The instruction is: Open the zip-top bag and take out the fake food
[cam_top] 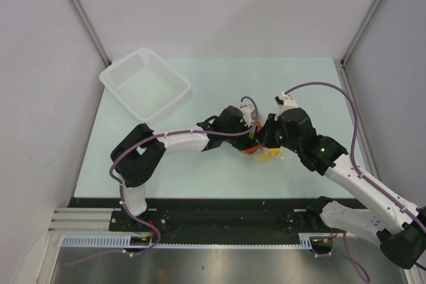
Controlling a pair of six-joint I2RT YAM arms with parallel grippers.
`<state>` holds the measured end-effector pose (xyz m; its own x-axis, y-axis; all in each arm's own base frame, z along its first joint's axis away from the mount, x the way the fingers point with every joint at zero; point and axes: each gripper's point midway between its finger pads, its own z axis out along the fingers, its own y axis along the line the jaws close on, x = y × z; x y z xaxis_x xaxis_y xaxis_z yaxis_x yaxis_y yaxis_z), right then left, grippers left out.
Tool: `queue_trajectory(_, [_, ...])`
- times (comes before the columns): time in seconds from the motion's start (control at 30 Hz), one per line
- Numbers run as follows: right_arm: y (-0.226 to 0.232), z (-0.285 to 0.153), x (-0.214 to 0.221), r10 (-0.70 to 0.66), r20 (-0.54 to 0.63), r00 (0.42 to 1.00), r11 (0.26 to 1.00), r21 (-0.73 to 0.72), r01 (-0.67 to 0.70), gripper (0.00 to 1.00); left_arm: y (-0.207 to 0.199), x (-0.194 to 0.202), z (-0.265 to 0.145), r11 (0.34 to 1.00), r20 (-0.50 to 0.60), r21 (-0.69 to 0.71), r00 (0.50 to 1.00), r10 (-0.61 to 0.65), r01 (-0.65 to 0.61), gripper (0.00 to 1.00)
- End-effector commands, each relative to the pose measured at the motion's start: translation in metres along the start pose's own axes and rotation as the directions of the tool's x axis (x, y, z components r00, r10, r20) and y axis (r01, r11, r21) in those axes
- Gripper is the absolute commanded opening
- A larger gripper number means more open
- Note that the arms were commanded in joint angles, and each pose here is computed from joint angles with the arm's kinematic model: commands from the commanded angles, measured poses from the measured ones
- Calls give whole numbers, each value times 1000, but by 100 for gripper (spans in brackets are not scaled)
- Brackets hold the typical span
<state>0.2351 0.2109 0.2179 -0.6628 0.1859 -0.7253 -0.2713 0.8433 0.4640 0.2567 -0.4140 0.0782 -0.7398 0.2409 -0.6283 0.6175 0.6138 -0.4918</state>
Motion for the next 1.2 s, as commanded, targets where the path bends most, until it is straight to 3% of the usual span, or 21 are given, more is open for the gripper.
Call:
queue_trajectory(0.0, [9, -7, -3, 39, 29, 999, 998, -52, -37, 0, -8, 2, 12, 997, 34, 43, 997, -66, 64, 89])
queue_trajectory(0.27, [5, -10, 8, 55, 13, 998, 997, -52, -54, 0, -2, -3, 29, 988, 142, 28, 978, -154, 151, 83])
queue_trajectory(0.37, [4, -9, 10, 61, 9, 998, 997, -52, -60, 0, 1, -10, 33, 988, 177, 7, 972, -156, 157, 74])
queue_trajectory(0.47, [6, -9, 13, 64, -3, 998, 996, -59, -64, 0, 6, -11, 37, 986, 189, -14, 969, -159, 164, 61])
queue_trajectory(0.5, [7, -9, 13, 62, -2, 998, 996, -61, -62, 0, 7, -11, 36, 987, 194, -17, 969, -156, 162, 49])
queue_trajectory(0.6, [4, -11, 11, 58, 8, 998, 997, -50, -58, 0, 7, -13, 30, 989, 219, -19, 966, -140, 148, 34])
queue_trajectory(0.9, [-4, -13, 6, 29, 35, 999, 1000, -11, -29, 0, 6, -17, 3, 995, 225, -64, 973, -57, 73, 4])
queue_trajectory(1.0, [2, -16, 3, 53, 38, 998, 998, -34, -52, 0, 0, -19, -6, 998, 230, -46, 973, -33, 45, 6])
queue_trajectory(1.1, [22, -17, 7, 94, 0, 996, 988, -122, -93, 0, -3, -17, -18, 999, 243, -35, 970, -23, 33, 30])
queue_trajectory(1.13, [32, -16, 11, 106, -29, 994, 979, -170, -110, 0, -5, -18, -21, 999, 246, -30, 969, -23, 31, 46])
queue_trajectory(1.17, [45, -16, 6, 130, -22, 991, 966, -224, -132, 0, -6, -17, -23, 999, 240, -20, 970, -20, 26, 52])
